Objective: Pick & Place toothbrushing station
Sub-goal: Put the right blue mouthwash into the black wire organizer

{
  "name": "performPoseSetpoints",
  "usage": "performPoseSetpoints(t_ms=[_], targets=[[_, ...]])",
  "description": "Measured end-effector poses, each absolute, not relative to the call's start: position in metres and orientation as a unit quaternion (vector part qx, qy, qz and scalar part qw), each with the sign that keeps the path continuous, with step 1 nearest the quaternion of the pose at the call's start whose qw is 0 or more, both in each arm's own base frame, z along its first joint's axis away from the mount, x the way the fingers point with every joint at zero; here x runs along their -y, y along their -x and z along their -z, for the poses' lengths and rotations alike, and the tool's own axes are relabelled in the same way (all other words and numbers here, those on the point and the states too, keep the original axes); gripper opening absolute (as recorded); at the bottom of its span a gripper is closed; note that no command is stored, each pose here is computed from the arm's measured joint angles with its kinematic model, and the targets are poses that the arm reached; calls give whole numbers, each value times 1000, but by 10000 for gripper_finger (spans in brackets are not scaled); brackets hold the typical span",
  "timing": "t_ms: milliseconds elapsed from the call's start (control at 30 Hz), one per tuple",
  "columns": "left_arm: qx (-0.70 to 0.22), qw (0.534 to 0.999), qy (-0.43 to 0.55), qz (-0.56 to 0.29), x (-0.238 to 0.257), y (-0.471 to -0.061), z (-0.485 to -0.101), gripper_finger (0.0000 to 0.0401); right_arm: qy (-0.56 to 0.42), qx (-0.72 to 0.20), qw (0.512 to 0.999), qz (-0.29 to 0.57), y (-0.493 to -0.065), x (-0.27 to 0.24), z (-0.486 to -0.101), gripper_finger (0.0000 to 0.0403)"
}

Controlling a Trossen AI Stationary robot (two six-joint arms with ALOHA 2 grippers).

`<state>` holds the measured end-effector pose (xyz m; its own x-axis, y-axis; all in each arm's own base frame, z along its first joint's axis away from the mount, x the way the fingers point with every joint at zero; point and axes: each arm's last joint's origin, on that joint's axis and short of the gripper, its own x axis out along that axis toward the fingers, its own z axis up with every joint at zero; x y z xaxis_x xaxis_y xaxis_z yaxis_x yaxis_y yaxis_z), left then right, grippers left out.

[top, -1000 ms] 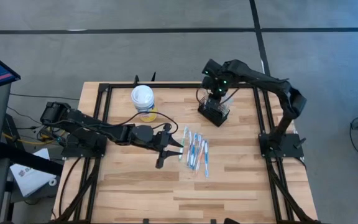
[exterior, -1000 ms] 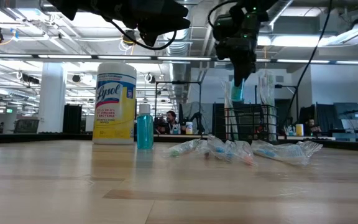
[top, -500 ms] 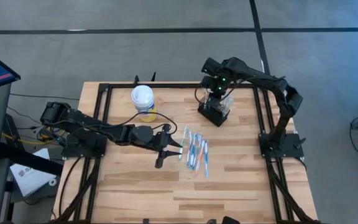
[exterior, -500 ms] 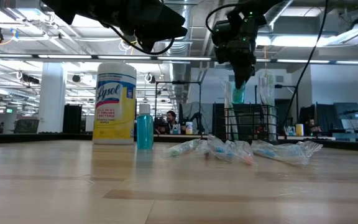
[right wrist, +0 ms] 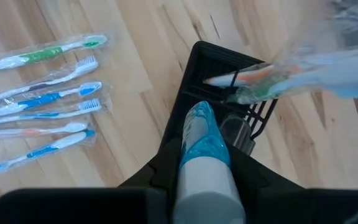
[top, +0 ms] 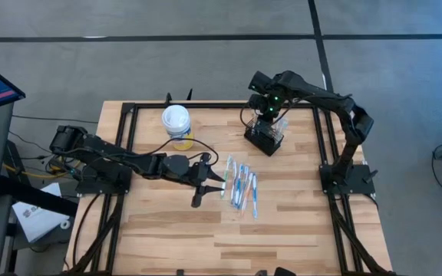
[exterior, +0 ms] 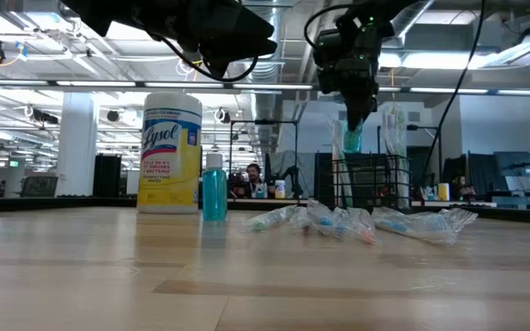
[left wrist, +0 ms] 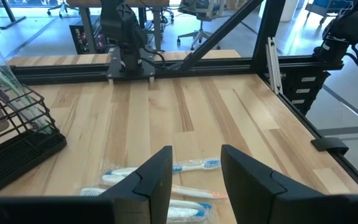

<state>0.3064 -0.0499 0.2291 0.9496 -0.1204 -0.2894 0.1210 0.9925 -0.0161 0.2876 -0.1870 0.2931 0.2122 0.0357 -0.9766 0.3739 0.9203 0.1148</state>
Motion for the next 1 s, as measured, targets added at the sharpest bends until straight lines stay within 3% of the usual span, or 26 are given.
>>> performPoseSetpoints(t_ms=[433,633,1000], targets=[[-148,987,1,61,50,-306,-229,131,-168,-618,760,109,-288,187,-293,77],[-148,987,2,62,51,-306,-229,131,-168,-638,744,107,-285,185,-274,77],[-147,987,2,63,51,-306,-229,131,-170,-620,758,110,-287,189,-273,77]])
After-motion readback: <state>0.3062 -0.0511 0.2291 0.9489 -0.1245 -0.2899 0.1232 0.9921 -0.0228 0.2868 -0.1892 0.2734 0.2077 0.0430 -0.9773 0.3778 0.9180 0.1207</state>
